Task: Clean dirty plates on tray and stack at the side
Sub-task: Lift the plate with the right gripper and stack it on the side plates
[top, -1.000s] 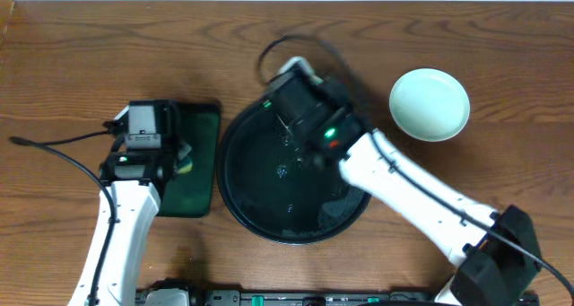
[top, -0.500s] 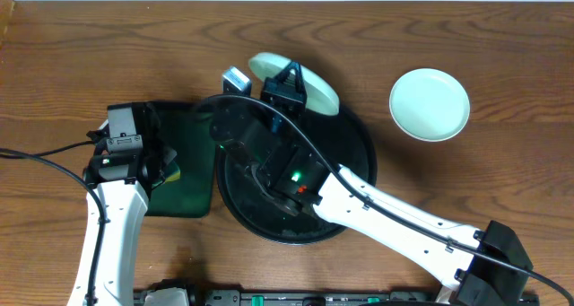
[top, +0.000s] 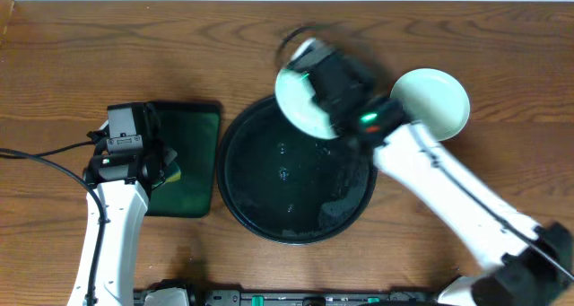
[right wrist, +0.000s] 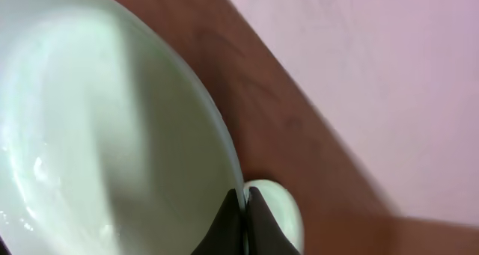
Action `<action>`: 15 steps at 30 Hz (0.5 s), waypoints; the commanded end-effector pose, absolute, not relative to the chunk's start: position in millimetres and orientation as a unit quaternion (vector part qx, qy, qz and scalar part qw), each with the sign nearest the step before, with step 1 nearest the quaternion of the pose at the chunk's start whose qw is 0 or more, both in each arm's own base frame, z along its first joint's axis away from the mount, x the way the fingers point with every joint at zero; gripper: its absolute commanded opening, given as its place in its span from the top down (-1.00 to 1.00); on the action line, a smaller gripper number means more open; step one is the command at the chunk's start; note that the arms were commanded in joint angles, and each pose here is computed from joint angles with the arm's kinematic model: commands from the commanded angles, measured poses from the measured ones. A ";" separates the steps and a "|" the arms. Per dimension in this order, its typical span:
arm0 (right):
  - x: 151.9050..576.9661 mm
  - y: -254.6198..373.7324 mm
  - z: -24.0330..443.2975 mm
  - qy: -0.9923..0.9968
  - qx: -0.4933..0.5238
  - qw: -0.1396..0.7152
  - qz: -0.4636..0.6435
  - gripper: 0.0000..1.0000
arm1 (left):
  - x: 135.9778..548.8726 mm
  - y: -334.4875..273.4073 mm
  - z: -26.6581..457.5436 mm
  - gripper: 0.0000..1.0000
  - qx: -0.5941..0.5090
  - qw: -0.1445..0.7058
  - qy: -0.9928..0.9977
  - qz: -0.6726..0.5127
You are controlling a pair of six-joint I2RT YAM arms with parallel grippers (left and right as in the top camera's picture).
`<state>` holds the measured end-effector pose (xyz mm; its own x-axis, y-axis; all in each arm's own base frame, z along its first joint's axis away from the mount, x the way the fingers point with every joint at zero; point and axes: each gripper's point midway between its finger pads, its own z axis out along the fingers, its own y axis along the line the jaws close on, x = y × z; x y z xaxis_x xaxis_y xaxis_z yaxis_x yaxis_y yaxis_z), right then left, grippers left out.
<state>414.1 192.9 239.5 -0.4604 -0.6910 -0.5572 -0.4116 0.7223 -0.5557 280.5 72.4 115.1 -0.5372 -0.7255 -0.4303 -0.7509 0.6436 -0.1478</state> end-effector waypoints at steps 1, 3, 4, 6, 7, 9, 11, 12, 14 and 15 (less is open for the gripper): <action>426.7 149.8 263.6 0.881 -0.200 0.428 -0.024 0.98 | 279.4 74.3 114.3 0.85 -0.414 0.231 0.880 0.033; 435.4 113.4 258.1 0.899 -0.144 0.412 0.022 0.97 | 279.3 74.2 114.3 0.85 -0.414 0.231 0.880 0.033; 438.2 93.3 251.2 0.909 -0.114 0.399 0.050 0.98 | 279.3 74.2 114.3 0.85 -0.414 0.231 0.880 0.033; 440.0 59.0 237.0 0.922 -0.065 0.371 0.092 0.97 | 279.4 74.3 114.3 0.85 -0.414 0.231 0.880 0.033; 440.4 41.5 228.5 0.927 -0.037 0.357 0.106 0.97 | 279.5 74.3 114.4 0.85 -0.414 0.231 0.880 0.033; 440.8 4.8 207.2 0.938 0.024 0.325 0.115 0.97 | 280.0 74.3 114.6 0.85 -0.414 0.233 0.879 0.032; 441.2 -32.0 181.3 0.945 0.092 0.294 0.112 0.98 | 280.2 74.4 114.7 0.85 -0.414 0.233 0.879 0.032; 442.0 -45.4 169.1 0.946 0.119 0.281 0.112 0.97 | 280.2 74.4 114.7 0.85 -0.414 0.233 0.879 0.032; 444.4 -67.7 146.4 0.947 0.154 0.261 0.110 0.98 | 280.2 74.4 114.7 0.85 -0.414 0.233 0.879 0.033; 445.3 -78.1 134.0 0.947 0.167 0.251 0.108 0.97 | 280.2 74.4 114.7 0.85 -0.414 0.233 0.879 0.033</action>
